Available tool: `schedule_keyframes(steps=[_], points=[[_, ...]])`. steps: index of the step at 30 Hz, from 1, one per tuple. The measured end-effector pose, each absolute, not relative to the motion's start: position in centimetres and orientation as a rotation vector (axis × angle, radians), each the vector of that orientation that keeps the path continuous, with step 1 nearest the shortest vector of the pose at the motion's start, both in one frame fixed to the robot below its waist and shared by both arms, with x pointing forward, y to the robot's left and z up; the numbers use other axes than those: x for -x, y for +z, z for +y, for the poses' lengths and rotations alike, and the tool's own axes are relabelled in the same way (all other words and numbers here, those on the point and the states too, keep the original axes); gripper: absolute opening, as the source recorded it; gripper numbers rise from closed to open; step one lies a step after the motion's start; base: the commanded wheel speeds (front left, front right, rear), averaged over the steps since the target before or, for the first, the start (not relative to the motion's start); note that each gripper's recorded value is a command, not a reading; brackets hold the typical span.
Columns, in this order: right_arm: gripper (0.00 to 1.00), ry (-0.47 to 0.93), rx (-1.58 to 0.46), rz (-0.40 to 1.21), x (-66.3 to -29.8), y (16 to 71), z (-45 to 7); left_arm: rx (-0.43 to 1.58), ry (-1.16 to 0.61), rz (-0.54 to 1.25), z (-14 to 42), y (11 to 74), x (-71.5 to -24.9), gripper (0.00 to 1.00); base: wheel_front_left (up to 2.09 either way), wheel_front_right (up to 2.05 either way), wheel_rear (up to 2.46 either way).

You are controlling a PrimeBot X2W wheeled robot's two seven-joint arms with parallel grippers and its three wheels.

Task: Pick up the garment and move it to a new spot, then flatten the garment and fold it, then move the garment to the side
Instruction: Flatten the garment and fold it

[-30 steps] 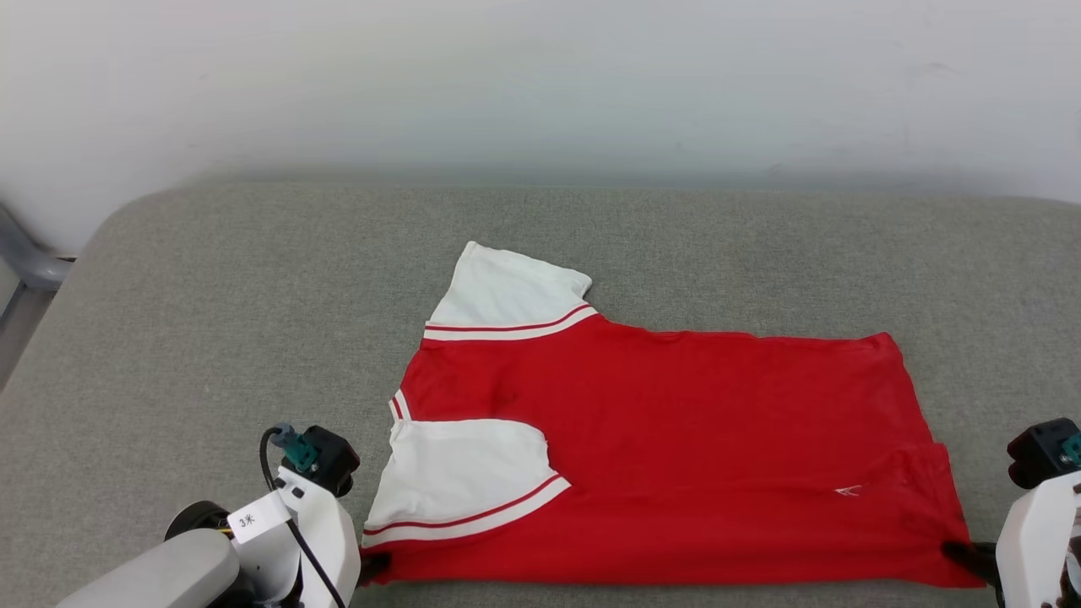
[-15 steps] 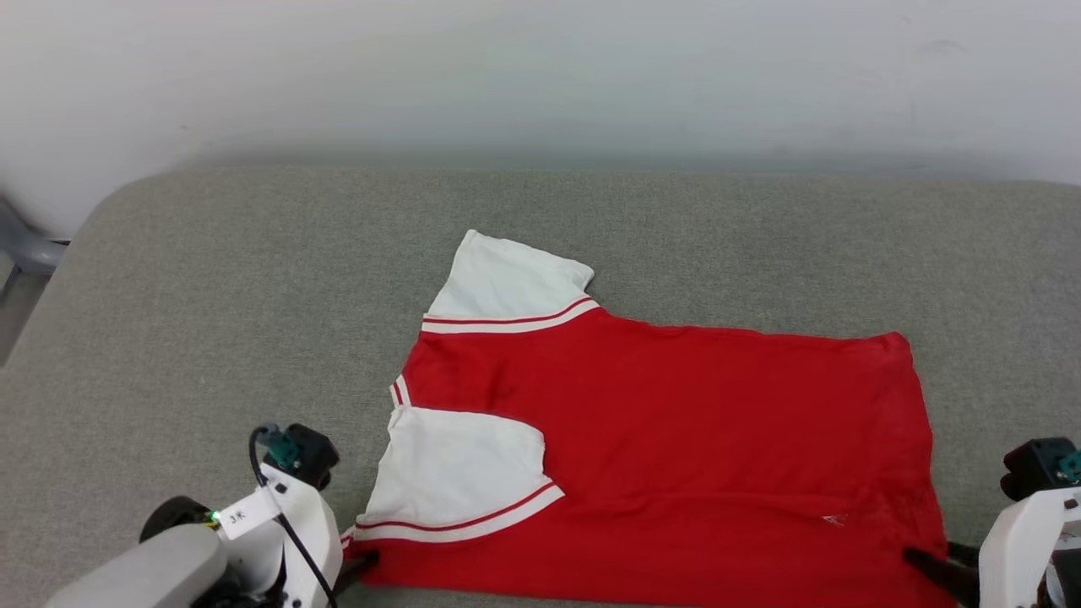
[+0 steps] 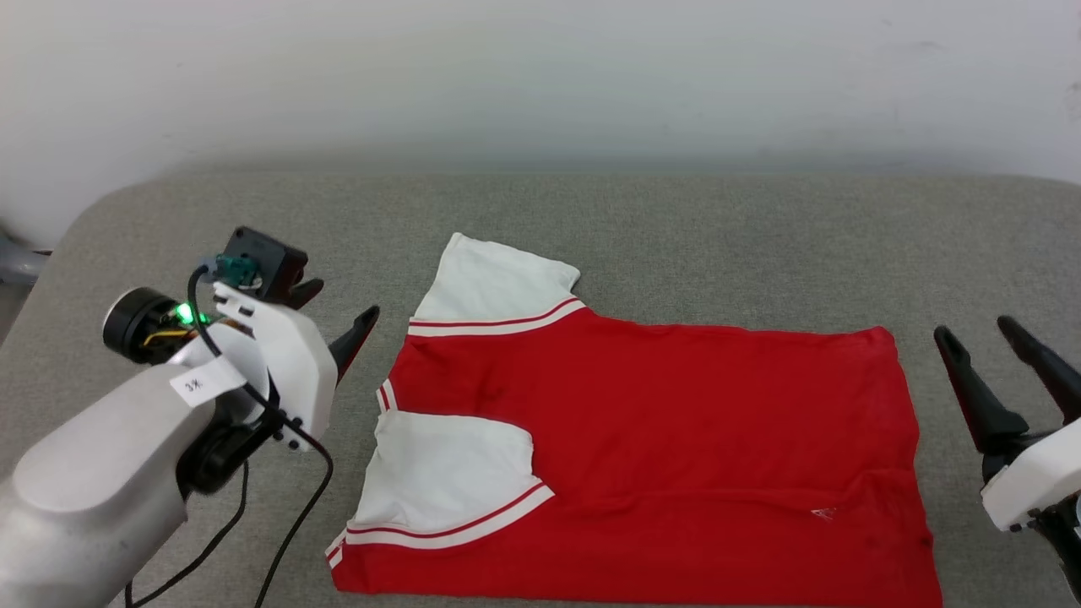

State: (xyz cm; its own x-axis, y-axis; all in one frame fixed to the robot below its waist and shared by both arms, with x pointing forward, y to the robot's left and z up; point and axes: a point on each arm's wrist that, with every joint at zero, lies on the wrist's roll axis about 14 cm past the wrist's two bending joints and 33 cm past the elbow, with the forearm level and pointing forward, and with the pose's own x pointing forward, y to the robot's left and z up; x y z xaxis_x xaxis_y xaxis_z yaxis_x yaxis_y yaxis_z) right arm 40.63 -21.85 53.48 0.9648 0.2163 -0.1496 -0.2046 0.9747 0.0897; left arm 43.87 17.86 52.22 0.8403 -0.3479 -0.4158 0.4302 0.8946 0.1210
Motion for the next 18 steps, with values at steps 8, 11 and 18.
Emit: schedule_keyframes(steps=[8, 11, 18], points=[[1.0, 0.135, -0.075, -0.078, -42.1, 56.3, -21.9, -0.221, -0.444, 0.254, 14.8, 56.4, -50.7, 1.0, 0.0, 0.0, 0.0], [1.0, 0.126, -0.08, -0.097, -42.7, 56.1, -21.6, -0.214, -0.452, 0.26, 14.1, 56.8, -53.5, 1.0, 0.0, 0.0, 0.0], [1.0, 0.11, -0.06, -0.067, -44.2, 54.1, -21.6, -0.243, -0.483, 0.576, 13.5, 51.3, -57.7, 1.0, 0.0, 0.0, 0.0]])
